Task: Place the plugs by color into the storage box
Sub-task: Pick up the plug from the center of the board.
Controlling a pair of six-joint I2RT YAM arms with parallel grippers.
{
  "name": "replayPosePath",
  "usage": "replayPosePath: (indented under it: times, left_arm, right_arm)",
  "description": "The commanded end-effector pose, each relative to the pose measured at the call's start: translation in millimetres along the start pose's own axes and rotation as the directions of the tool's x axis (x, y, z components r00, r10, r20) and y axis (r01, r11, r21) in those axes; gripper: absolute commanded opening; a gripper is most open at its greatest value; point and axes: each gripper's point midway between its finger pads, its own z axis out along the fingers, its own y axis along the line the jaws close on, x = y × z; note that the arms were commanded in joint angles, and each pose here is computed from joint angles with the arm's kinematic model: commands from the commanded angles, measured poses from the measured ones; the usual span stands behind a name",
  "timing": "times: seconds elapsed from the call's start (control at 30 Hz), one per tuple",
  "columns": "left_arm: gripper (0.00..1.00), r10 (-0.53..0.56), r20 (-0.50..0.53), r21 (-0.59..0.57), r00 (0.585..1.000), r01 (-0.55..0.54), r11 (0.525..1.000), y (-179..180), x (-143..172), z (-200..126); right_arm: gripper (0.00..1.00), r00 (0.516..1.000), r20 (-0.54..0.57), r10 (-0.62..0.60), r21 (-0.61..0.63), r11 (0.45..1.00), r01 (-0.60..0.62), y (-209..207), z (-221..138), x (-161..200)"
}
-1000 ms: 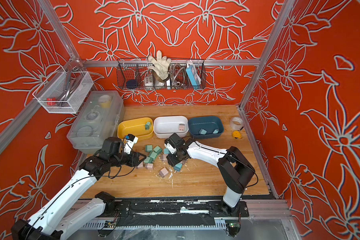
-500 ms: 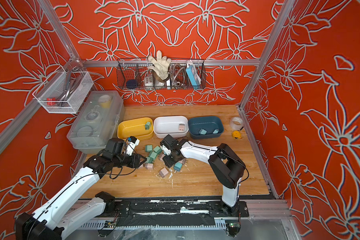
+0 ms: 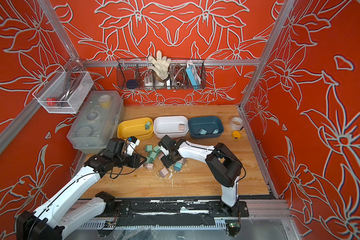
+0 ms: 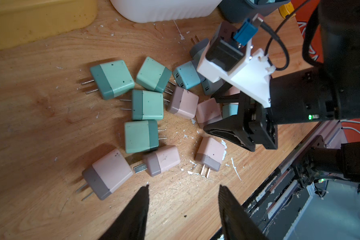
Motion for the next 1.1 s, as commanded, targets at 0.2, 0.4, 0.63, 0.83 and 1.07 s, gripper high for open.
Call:
replayPosePath:
  times: [0.2, 0.4, 0.63, 0.83, 1.07]
  left_arm:
    - [0.54, 0.019, -0.004, -0.003, 1.000, -0.019, 1.000, -1, -1, 0]
    - [0.54, 0.017, -0.006, 0.000, 1.000, -0.017, 1.000, -1, -1, 0]
    - [0.54, 0.019, -0.002, 0.001, 1.000, -0.019, 1.000, -2, -2, 0]
    - [0.55, 0.021, 0.006, 0.002, 1.000, -0.021, 1.000, -3, -3, -2]
    - [0.55, 0.025, 0.033, 0.001, 0.999, -0.025, 1.000, -4, -7, -7]
  right_arm:
    - [0.67, 0.999, -0.038, 0.000, 0.030, 1.000, 0.001, -1, 10, 4]
    - [0.62, 1.000, -0.026, -0.004, 0.012, 1.000, 0.004, 3, 7, 1]
    - [0.55, 1.000, 0.001, -0.013, 0.020, 1.000, 0.013, 3, -6, -4]
    - [0.50, 0.999, 0.034, -0.018, 0.009, 1.000, 0.018, 6, -20, -9]
    - [0.48, 0.995, 0.083, -0.059, -0.001, 0.998, 0.060, 10, -45, -18]
